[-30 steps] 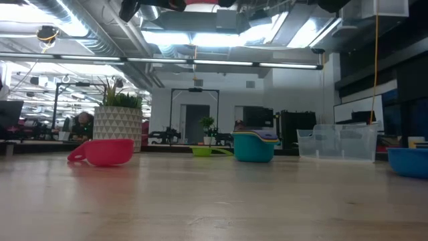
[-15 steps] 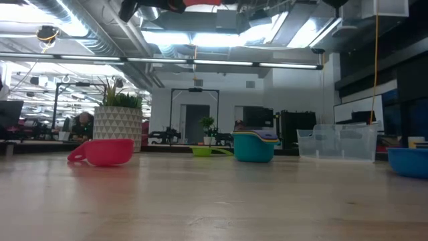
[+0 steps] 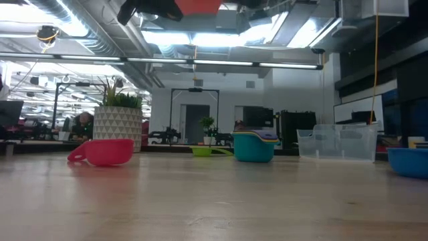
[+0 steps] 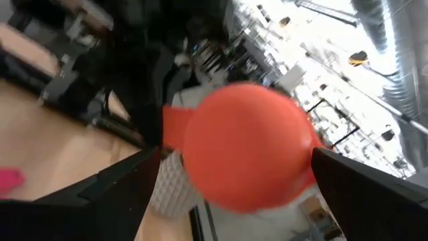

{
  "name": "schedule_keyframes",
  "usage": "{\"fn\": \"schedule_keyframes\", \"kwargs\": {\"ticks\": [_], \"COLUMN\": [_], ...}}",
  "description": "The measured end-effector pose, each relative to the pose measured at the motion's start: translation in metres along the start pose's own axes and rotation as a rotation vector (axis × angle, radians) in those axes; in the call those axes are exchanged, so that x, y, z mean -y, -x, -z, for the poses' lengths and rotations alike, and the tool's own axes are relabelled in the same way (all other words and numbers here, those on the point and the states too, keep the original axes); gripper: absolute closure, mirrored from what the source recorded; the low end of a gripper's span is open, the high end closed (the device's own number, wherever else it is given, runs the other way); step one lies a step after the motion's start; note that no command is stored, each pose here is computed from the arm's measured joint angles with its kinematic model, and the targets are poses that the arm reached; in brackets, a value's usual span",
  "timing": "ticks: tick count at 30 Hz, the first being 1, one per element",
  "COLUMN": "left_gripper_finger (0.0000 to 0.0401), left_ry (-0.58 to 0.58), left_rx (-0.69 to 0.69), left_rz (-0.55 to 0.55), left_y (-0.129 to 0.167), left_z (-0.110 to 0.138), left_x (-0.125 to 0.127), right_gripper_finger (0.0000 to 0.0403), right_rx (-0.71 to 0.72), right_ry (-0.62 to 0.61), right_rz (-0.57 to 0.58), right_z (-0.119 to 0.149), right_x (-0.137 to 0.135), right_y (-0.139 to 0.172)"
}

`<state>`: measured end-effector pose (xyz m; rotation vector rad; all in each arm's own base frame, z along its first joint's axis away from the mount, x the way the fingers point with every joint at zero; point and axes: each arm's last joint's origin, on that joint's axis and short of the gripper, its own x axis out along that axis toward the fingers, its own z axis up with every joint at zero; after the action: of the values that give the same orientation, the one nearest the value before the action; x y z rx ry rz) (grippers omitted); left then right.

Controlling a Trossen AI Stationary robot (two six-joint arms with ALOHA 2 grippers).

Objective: Nest measuring cups in basket

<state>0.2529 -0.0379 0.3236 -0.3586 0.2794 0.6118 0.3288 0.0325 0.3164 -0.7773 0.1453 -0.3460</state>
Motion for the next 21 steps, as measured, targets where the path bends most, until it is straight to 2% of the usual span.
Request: {"fn": "schedule_keyframes", "kwargs": {"ticks": [6, 11, 15, 21], "left_gripper_finger": [0.0399, 0.0399, 0.0399, 0.0399], "left_ry": [-0.003, -0.02, -0.087, -0.247], "left_rx": [-0.004, -0.019, -0.026, -0.028], "left_rz": [-0.016, -0.044, -0.115, -0.252], "left_y": [-0.002, -0.004, -0.013, -0.04], "left_z": [0.0, 0.001, 0.008, 0.025], "left_x": [-0.003, -0.006, -0.007, -0.003], "right_gripper_finger": [0.0012, 0.0012, 0.0012, 0.0012], "right_rx": [-0.095, -0.242, -0.343, -0.413], "right_ry": [0.052, 0.015, -0.09, -0.346], "right_rz": [-0.055, -0.105, -0.125, -0.207], "right_z": [0.011, 0.027, 0.043, 0.066], "right_x": [0.011, 0.03, 0.052, 0.076], "right_y": [0.007, 0.02, 0.034, 0.044]}}
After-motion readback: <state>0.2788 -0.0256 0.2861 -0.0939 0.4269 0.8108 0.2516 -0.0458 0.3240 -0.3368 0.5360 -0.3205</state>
